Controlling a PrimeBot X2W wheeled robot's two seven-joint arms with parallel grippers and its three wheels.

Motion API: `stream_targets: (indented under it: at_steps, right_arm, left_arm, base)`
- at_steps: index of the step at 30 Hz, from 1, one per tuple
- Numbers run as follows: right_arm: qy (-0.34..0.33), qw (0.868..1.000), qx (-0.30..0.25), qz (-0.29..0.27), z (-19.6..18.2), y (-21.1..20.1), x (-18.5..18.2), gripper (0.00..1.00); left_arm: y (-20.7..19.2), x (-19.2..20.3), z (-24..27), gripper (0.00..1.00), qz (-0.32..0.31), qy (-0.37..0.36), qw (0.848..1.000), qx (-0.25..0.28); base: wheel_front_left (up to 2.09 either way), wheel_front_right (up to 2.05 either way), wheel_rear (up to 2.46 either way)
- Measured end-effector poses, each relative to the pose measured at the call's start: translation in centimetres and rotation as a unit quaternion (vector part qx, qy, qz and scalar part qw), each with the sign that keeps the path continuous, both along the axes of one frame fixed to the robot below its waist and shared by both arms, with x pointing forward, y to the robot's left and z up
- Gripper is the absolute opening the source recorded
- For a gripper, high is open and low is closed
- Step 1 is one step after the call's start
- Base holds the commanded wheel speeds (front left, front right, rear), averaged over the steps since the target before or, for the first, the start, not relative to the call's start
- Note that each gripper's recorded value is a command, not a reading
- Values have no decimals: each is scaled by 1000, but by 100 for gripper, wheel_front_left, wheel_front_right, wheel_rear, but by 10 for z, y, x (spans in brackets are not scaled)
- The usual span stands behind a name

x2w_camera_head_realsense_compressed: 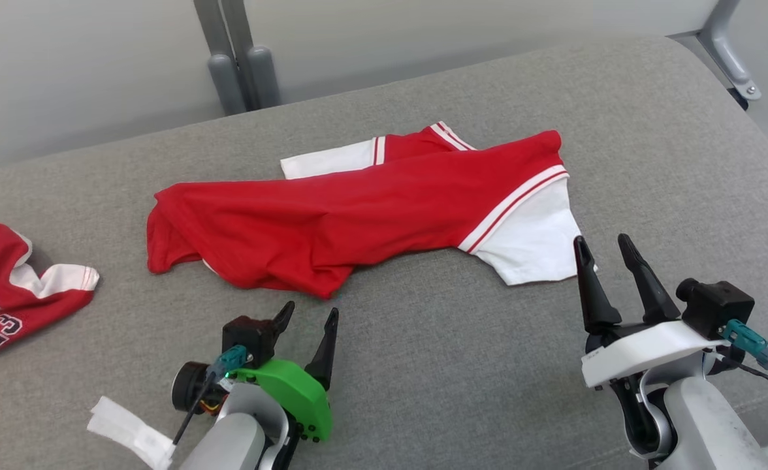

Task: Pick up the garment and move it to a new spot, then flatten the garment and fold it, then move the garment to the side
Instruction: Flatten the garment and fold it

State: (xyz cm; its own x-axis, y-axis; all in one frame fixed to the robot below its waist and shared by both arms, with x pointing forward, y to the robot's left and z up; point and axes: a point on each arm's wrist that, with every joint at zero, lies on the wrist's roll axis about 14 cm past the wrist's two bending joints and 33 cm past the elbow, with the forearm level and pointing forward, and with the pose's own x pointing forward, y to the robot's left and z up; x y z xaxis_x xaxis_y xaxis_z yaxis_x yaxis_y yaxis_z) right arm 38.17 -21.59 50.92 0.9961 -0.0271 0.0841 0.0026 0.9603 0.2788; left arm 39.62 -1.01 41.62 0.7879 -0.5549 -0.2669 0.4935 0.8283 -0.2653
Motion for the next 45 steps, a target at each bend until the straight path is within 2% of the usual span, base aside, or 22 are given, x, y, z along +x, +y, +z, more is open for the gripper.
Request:
stream_targets:
  at_steps: [6,12,13,14,15,16,26,33,40,44,45]
  right_arm:
    - [11,1000,1,-21,-7,-11,-1,100]
    - [21,999,0,-35,-13,-18,-3,100]
    - [22,999,0,-37,-13,-19,-2,100]
    - [22,999,0,-38,-14,-20,-2,100]
    - [23,999,0,-38,-14,-20,-2,100]
    - [23,999,-1,-38,-14,-20,-2,100]
    - [16,1000,1,-7,-11,-1,7,100]
    - [18,999,4,30,-13,21,12,100]
    - [16,998,1,68,-11,43,17,100]
    - [14,997,-6,78,-9,47,19,100]
    - [14,997,-7,80,-9,48,19,100]
  left_arm:
    - [-19,11,-21,100,-17,33,999,10]
    - [-16,30,-36,100,16,51,998,21]
    - [-15,31,-38,93,18,54,998,24]
    - [-14,31,-41,38,21,59,998,26]
    - [-13,32,-41,5,25,61,997,25]
    - [-12,32,-42,0,27,61,997,26]
    - [10,32,-23,0,33,19,999,38]
    - [61,28,-6,0,20,-47,990,128]
    - [115,-4,-11,0,25,-37,973,226]
    - [128,-27,-14,0,28,-20,966,256]
    - [127,-34,-16,38,24,-18,965,262]
  base:
    - [0,0,0]
    - [0,0,0]
    - [0,0,0]
    - [0,0,0]
    - [0,0,0]
    - [0,0,0]
    - [0,0,0]
    - [0,0,0]
    - [0,0,0]
    - [0,0,0]
    - [0,0,0]
